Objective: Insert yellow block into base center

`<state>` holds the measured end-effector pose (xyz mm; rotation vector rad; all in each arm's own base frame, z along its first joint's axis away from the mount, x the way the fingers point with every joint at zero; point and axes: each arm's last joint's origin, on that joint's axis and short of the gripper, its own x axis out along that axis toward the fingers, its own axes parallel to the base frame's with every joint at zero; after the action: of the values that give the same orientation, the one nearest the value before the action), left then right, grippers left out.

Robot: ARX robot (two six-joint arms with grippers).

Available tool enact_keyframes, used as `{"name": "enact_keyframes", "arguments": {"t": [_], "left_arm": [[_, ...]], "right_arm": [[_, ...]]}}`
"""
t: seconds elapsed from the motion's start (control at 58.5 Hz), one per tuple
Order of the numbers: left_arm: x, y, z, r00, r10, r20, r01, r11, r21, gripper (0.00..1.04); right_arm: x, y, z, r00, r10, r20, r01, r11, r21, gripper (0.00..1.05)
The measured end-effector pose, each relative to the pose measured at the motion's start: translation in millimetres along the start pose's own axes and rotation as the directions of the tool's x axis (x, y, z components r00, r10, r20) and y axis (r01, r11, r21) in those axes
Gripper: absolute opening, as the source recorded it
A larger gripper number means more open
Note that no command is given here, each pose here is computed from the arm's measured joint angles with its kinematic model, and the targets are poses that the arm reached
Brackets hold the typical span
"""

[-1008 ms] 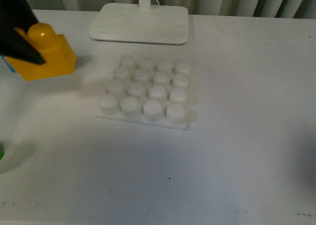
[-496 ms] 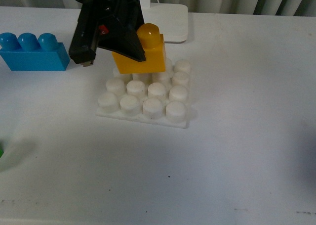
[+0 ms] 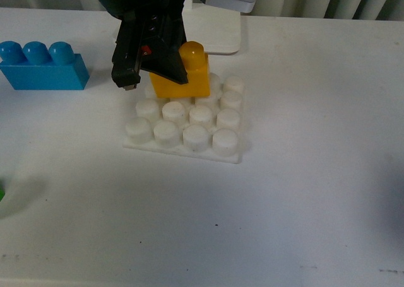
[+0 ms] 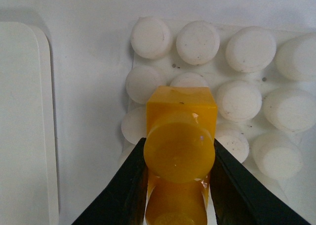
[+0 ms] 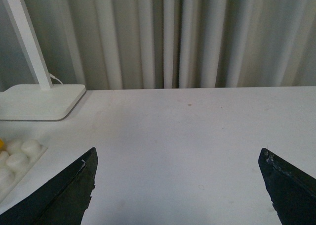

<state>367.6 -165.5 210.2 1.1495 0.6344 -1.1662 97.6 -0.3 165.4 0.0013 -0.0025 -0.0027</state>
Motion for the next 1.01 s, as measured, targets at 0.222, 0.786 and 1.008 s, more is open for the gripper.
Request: {"name": "enact_keyframes", "arguments": {"t": [0.222, 0.786, 1.008], "left_arm": [[3.4, 3.1, 0.2, 1.000, -0.002, 0.005, 0.002, 1.000, 0.005, 0.31], [7.5, 0.9, 4.0, 0.999, -0.040, 0.002, 0.040, 0.999, 0.026, 0.31], [21.0, -8.5, 2.2, 0.998, -0.066, -0.022, 0.067, 0.997, 0.048, 0.31]], "right_arm": [[0.0, 0.0, 0.0, 1.000, 0.000, 0.000, 0.000, 1.000, 0.000, 0.96], [0.0, 0.0, 0.0, 1.000, 0.000, 0.000, 0.000, 1.000, 0.000, 0.96], [0.0, 0.0, 0.0, 1.000, 0.000, 0.000, 0.000, 1.000, 0.000, 0.96]]}}
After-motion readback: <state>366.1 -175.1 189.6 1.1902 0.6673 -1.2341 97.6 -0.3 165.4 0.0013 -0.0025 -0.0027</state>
